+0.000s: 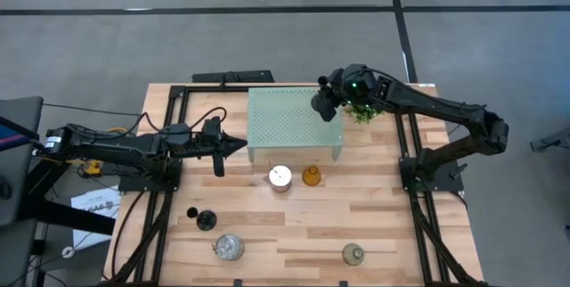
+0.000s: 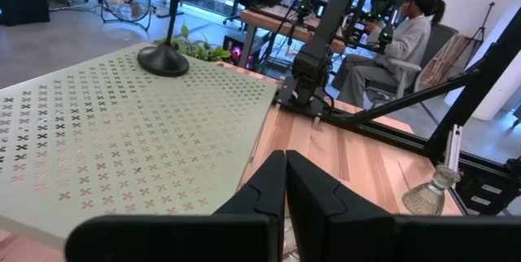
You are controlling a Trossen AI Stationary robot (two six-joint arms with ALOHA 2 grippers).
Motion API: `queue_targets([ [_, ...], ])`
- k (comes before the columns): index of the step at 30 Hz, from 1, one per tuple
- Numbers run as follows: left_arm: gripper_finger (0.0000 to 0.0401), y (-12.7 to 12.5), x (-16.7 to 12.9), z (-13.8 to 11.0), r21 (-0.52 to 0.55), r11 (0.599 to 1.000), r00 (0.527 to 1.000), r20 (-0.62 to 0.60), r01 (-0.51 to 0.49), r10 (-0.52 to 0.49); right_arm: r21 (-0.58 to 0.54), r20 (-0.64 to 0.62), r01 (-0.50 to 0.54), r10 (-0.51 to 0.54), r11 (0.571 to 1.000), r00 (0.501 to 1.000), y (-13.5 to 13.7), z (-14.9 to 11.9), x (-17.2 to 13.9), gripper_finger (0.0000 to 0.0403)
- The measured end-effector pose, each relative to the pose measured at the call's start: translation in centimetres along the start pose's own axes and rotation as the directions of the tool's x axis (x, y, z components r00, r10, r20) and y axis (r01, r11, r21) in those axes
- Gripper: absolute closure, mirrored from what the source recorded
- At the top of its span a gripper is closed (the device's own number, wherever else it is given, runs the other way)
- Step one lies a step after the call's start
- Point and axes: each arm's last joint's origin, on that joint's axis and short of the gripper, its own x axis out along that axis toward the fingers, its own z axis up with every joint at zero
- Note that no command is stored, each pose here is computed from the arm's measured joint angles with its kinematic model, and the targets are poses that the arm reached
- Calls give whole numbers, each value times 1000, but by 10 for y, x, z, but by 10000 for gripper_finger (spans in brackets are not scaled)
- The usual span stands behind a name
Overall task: Pick & Place candle stick holders
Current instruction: Put the black candle holder on the shelf, then put the green glass candle holder on the shelf
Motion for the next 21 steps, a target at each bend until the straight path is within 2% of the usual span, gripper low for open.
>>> queue_targets([
  [6, 390, 0, 0, 0, 0, 1000, 1000, 0, 0, 0, 12, 46, 9, -10, 1000, 999, -7, 6, -16, 356],
  [12, 390, 0, 0, 0, 0, 1000, 1000, 0, 0, 0, 18, 6, 9, -9, 1000, 1000, -14, 2, -20, 345],
  [16, 390, 0, 0, 0, 0, 1000, 1000, 0, 0, 0, 30, -48, -11, 13, 999, 999, -15, -2, -18, 314],
  [21, 390, 0, 0, 0, 0, 1000, 1000, 0, 0, 0, 27, -74, -6, 8, 1000, 997, -15, -5, -16, 250],
])
